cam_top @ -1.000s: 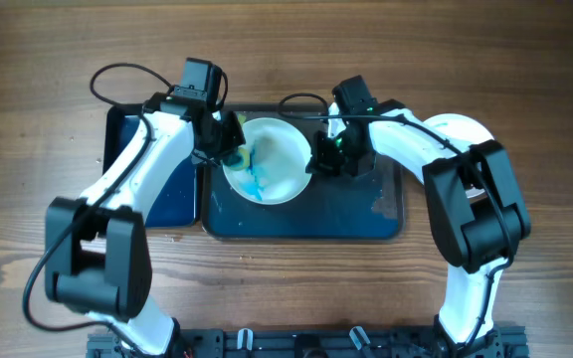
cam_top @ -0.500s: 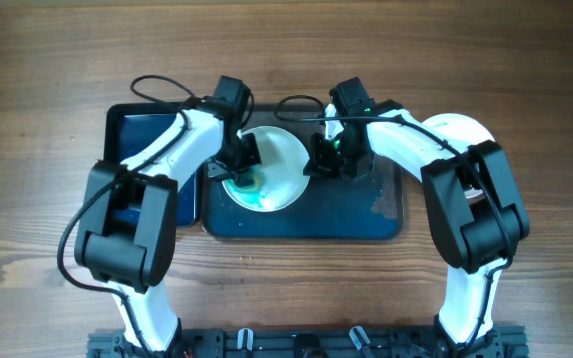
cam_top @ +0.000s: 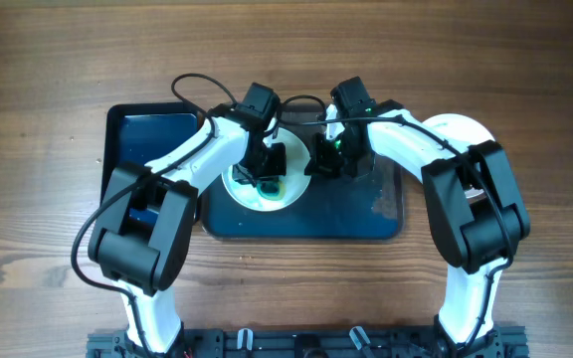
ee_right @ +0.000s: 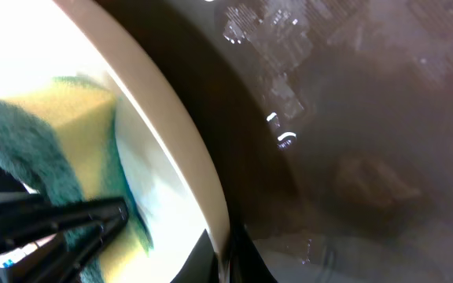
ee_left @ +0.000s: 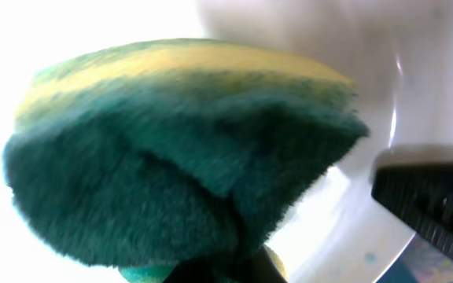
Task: Clean dirty plates on tray and stack at the side
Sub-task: 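Scrub the held plate with the sponge in the left gripper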
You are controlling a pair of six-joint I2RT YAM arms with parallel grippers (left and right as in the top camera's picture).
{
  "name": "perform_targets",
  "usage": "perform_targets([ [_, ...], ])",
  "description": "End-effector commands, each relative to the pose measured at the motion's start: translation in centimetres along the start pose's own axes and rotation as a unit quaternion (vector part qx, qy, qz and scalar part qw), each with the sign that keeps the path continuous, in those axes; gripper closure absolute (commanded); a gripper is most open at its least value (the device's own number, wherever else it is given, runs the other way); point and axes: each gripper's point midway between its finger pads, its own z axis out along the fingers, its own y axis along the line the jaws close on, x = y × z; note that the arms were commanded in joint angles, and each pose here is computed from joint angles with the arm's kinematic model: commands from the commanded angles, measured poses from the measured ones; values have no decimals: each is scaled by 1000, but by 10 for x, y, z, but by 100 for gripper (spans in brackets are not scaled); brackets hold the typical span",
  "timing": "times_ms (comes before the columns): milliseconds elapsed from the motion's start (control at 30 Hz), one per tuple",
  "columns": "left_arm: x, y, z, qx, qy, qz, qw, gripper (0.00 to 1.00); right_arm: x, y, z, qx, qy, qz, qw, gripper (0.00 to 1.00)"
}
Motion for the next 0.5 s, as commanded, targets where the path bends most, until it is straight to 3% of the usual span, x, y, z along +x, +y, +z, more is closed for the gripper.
perform_targets([
  [0,-22,50,11,-84,-40,-82,992,96,9,-2,11,-8,22,-2,1000,96],
  [133,-39,94,-1,-146,-93,-183,968,96,9,-2,11,-8,22,-4,1000,96],
  [467,-53,117,-12,-199,-137,-188,952,96,9,-3,11,-5,22,0,1000,96],
])
